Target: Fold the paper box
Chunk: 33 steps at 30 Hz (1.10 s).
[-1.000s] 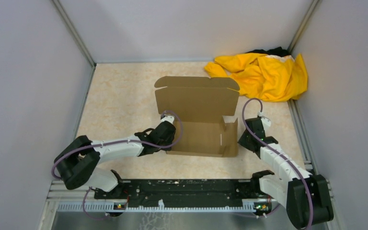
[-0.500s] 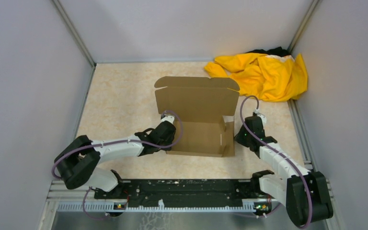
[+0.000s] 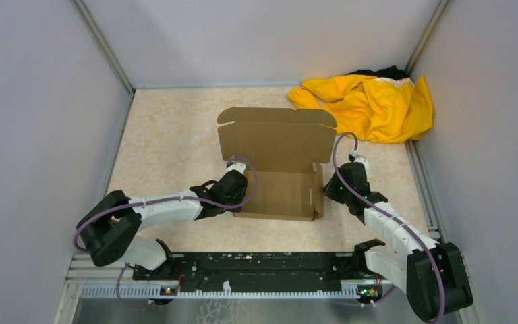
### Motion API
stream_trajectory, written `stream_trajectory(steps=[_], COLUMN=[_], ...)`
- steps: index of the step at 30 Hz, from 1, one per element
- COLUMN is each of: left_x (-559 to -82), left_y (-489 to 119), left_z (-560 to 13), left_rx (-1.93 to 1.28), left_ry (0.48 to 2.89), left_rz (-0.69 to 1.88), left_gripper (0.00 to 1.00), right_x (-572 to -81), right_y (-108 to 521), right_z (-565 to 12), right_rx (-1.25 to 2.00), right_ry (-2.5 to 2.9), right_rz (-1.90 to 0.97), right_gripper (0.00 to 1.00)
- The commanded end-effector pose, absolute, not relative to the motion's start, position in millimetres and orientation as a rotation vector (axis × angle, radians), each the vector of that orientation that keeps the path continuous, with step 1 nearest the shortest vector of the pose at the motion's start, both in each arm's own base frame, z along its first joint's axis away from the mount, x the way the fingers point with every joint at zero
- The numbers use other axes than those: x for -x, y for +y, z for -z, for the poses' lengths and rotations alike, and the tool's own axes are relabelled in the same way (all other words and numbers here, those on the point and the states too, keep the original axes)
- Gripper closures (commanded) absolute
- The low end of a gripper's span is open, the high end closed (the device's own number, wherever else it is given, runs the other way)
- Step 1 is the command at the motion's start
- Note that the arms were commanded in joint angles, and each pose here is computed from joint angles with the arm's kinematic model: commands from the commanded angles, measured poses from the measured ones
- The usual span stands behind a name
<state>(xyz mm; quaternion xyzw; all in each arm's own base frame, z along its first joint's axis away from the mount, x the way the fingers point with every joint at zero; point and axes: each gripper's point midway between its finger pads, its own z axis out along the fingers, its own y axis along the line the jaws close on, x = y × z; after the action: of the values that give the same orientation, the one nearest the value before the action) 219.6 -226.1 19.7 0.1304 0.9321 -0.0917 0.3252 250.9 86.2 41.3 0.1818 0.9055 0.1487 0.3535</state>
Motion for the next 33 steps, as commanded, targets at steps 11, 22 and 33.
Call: stream_trajectory(steps=[11,22,33], left_x=[-201.3,-201.3,-201.2], left_y=[-215.0,-214.7,-215.8], left_z=[5.1,5.1,5.8], left_rx=[-0.406,-0.409,-0.408], left_ry=[2.545,2.542,2.544], left_rz=[0.194,0.194,0.200], left_gripper=[0.66,0.66,0.66], right_x=[-280.2,-281.4,-273.8], right_y=[112.3,124.0,139.0], right_z=[-96.4,-102.4,-103.5], right_rx=[-0.367,-0.349,-0.310], right_ry=[2.175,2.162,2.166], right_rz=[-0.529,-0.607,-0.675], right_gripper=[0.68,0.67,0.67])
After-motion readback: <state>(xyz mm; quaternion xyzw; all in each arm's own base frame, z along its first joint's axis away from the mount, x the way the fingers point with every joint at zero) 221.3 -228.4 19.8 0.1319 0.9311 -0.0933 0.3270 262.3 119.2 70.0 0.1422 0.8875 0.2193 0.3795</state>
